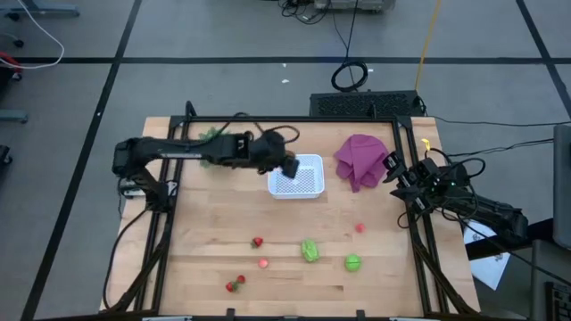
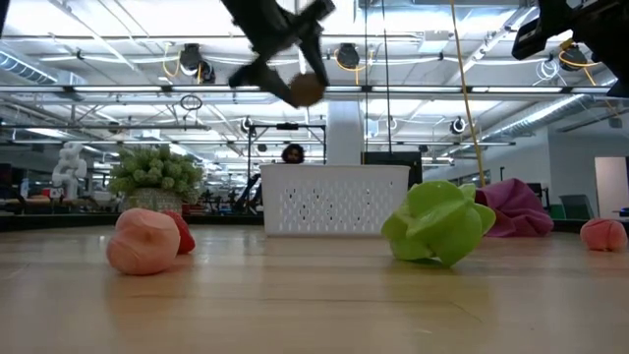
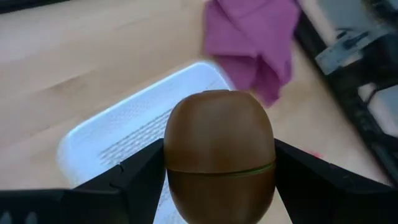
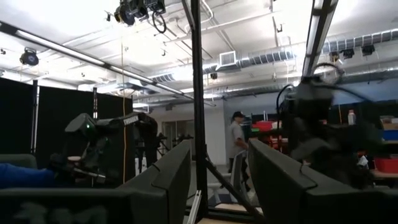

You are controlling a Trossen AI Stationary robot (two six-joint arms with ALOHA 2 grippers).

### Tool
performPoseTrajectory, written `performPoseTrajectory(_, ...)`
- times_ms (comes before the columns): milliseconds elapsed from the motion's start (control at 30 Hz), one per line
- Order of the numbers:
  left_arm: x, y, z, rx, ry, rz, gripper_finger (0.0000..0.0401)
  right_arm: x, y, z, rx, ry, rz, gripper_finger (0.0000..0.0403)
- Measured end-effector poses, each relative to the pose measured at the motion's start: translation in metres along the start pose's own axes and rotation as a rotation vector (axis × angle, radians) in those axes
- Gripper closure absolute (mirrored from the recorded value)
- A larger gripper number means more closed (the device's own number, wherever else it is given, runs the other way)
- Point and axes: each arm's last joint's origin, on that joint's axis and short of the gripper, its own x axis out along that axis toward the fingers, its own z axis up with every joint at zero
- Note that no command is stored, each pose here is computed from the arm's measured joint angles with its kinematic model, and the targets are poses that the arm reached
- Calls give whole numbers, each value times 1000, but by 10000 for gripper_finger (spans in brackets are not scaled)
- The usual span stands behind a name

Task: Pick and placing Produce into tupperware
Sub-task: Put the brown kiwi into the white bin

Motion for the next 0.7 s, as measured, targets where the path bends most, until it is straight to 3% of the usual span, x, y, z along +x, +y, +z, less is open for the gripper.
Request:
performPoseTrajectory(333, 55, 24, 7, 21, 140, 13, 130, 1, -5, -3, -5, 13, -40, 252)
performPoseTrajectory(700, 66, 27, -15, 71, 265, 116, 130, 3, -9, -6, -17, 25, -85, 252)
